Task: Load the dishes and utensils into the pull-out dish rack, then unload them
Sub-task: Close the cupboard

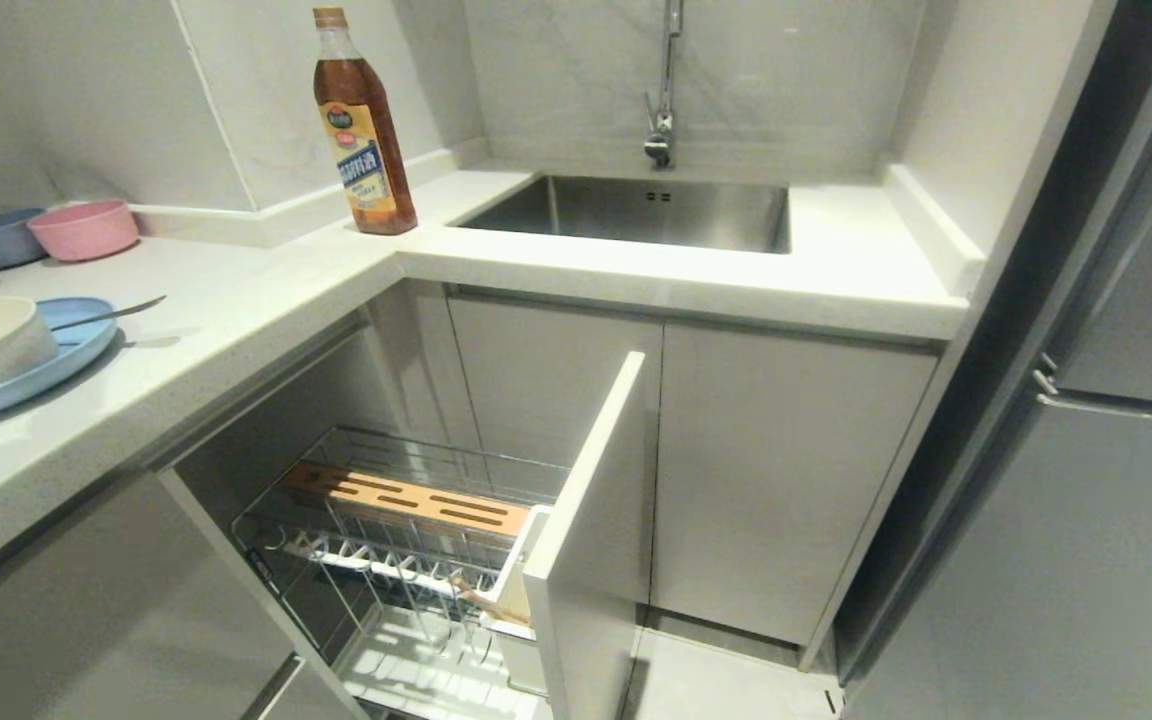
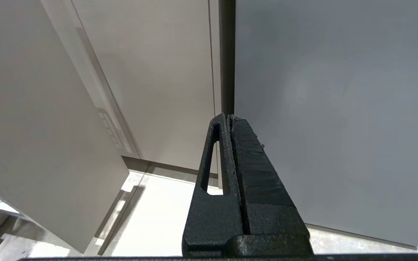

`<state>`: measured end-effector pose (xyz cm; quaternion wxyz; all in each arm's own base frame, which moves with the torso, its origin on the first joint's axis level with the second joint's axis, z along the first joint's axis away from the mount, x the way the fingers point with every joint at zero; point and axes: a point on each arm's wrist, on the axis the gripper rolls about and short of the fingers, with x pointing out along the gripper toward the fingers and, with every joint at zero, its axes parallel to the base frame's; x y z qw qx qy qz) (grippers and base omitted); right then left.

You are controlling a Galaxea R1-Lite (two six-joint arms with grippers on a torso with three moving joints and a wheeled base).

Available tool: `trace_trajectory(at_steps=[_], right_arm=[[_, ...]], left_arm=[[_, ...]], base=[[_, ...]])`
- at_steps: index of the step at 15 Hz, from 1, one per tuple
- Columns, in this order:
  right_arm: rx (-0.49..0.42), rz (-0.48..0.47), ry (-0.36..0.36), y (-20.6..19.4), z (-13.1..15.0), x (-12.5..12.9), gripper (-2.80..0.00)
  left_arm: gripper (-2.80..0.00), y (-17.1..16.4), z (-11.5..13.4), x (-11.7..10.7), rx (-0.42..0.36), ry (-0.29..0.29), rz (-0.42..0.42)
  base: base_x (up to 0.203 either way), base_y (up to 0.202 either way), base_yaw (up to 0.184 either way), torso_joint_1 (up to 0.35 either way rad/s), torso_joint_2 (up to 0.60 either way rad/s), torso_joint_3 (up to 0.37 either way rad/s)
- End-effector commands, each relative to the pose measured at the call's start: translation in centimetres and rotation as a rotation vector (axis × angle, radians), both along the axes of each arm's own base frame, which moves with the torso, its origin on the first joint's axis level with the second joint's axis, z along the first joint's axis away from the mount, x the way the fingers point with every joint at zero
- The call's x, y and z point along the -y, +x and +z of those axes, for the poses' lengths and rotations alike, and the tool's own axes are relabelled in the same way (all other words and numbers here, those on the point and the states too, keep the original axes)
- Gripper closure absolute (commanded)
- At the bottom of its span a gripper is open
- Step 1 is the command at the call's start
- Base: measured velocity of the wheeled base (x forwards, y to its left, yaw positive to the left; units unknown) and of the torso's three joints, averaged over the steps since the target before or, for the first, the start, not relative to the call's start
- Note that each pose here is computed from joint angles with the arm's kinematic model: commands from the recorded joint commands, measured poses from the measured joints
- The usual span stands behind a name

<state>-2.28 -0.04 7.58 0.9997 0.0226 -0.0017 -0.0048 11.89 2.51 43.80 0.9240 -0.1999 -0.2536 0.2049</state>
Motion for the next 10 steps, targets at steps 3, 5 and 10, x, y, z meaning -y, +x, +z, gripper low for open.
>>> trace_trajectory(at_steps=[3, 5, 10], right_arm=[[0.0, 0.0, 0.001, 0.0, 0.0, 0.0, 0.0], [0.0, 0.0, 0.001, 0.0, 0.0, 0.0, 0.0], [0.0, 0.0, 0.001, 0.0, 0.0, 0.0, 0.0]], left_arm=[[0.0, -1.8, 2.1, 2.8, -0.034, -0.048, -0.268], [0.0, -0.9, 1.8, 4.8, -0.116, -0.088, -0.455], [0.0, 3.4, -2.8, 13.1, -0.474, -0.086, -0.815]], base=[[0.0, 0.0, 0.0, 0.0, 0.0, 0.0], [0.0, 0.0, 0.0, 0.0, 0.0, 0.0], [0.0, 0.0, 0.0, 0.0, 0.0, 0.0]])
